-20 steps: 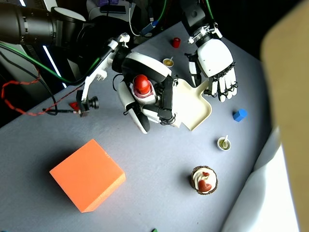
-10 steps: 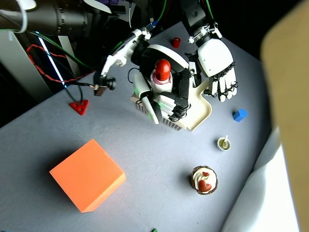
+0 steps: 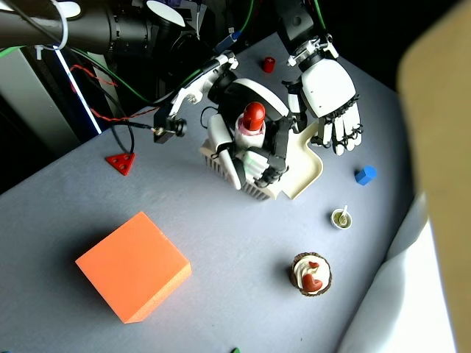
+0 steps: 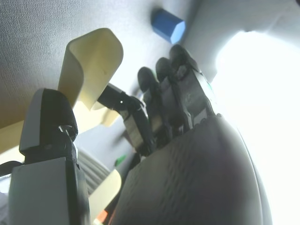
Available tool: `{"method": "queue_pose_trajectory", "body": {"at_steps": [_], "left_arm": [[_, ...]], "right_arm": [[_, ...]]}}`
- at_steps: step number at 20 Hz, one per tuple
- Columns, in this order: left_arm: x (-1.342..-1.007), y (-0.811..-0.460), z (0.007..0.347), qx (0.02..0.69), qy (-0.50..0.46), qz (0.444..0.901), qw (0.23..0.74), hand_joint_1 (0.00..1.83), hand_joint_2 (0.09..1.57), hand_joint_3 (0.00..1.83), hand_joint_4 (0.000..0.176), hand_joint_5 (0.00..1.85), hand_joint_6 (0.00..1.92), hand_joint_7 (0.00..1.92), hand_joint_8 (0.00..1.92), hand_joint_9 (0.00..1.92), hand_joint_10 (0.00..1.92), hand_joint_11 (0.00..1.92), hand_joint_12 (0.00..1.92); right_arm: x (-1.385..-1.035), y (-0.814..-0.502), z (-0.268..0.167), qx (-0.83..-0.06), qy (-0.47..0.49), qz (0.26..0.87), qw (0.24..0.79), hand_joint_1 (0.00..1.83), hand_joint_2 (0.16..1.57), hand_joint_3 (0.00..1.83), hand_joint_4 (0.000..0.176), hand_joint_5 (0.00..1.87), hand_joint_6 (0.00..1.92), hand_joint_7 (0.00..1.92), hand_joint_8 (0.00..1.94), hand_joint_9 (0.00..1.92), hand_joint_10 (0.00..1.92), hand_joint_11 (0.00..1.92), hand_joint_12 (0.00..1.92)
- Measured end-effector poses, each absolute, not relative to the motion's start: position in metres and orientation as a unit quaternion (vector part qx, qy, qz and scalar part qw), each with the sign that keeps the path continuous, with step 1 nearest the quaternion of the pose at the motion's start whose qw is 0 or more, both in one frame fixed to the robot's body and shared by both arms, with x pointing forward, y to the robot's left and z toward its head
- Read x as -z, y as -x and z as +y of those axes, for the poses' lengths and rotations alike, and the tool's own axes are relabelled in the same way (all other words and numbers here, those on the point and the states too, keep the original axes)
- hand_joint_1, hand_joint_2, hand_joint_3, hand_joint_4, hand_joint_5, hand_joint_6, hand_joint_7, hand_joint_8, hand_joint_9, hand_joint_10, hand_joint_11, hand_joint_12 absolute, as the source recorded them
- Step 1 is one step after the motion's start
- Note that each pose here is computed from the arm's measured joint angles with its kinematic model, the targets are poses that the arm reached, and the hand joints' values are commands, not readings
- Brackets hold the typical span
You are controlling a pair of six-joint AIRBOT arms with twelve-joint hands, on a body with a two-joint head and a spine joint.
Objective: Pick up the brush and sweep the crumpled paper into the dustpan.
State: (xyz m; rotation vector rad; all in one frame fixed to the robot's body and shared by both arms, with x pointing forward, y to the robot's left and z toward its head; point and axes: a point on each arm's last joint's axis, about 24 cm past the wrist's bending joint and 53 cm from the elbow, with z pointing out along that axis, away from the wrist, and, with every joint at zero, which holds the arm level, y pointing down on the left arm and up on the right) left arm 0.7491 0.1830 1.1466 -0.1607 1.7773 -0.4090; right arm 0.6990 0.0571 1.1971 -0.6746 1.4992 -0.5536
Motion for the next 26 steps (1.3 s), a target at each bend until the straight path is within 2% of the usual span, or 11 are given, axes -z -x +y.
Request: {"method": "queue_pose_trajectory", "body": {"at_steps": [6, 10, 13, 21, 23, 26], "left_arm": [[-1.147, -0.749, 0.183, 0.177, 0.069, 0.77, 0.61, 1.1, 1.14, 0.0, 0.0, 0.93, 1.06, 0.43, 0.0, 0.33, 0.0, 0.3, 0.02], [-1.147, -0.749, 0.183, 0.177, 0.07, 0.77, 0.61, 1.1, 1.13, 0.0, 0.0, 0.95, 1.02, 0.45, 0.0, 0.34, 0.0, 0.31, 0.03], [-1.147, -0.749, 0.183, 0.177, 0.07, 0.77, 0.61, 1.1, 1.14, 0.0, 0.0, 0.93, 1.05, 0.45, 0.0, 0.33, 0.0, 0.29, 0.02], [-1.147, -0.749, 0.184, 0.176, 0.071, 0.769, 0.611, 1.11, 1.12, 0.0, 0.0, 0.98, 0.98, 0.46, 0.0, 0.35, 0.0, 0.33, 0.05], [-1.147, -0.749, 0.184, 0.175, 0.071, 0.768, 0.611, 1.09, 1.13, 0.0, 0.0, 0.95, 1.03, 0.44, 0.0, 0.32, 0.0, 0.29, 0.03], [-1.147, -0.75, 0.184, 0.175, 0.071, 0.768, 0.612, 1.11, 1.12, 0.0, 0.0, 0.97, 0.99, 0.45, 0.0, 0.35, 0.0, 0.31, 0.04]], "right_arm": [[-1.193, -0.709, 0.069, 0.258, 0.289, 0.662, 0.642, 1.65, 1.13, 0.0, 0.176, 1.05, 1.92, 1.09, 1.94, 1.09, 1.92, 1.06, 1.92], [-1.194, -0.713, 0.082, 0.257, 0.289, 0.656, 0.648, 1.67, 1.13, 0.0, 0.176, 1.05, 1.92, 1.08, 1.94, 1.09, 1.92, 1.09, 1.92], [-1.198, -0.715, 0.087, 0.242, 0.277, 0.656, 0.659, 1.64, 1.14, 0.0, 0.176, 1.05, 1.92, 1.08, 1.94, 1.09, 1.92, 1.06, 1.92], [-1.224, -0.716, 0.102, 0.208, 0.259, 0.622, 0.709, 1.65, 1.13, 0.0, 0.176, 1.05, 1.92, 1.09, 1.94, 1.09, 1.92, 1.07, 1.92], [-1.224, -0.717, 0.102, 0.197, 0.252, 0.624, 0.713, 1.66, 1.13, 0.0, 0.176, 1.04, 1.92, 1.08, 1.94, 1.1, 1.92, 1.1, 1.92], [-1.237, -0.715, 0.104, 0.187, 0.236, 0.608, 0.735, 1.67, 1.12, 0.0, 0.176, 1.03, 1.92, 1.08, 1.94, 1.1, 1.92, 1.12, 1.92]]}}
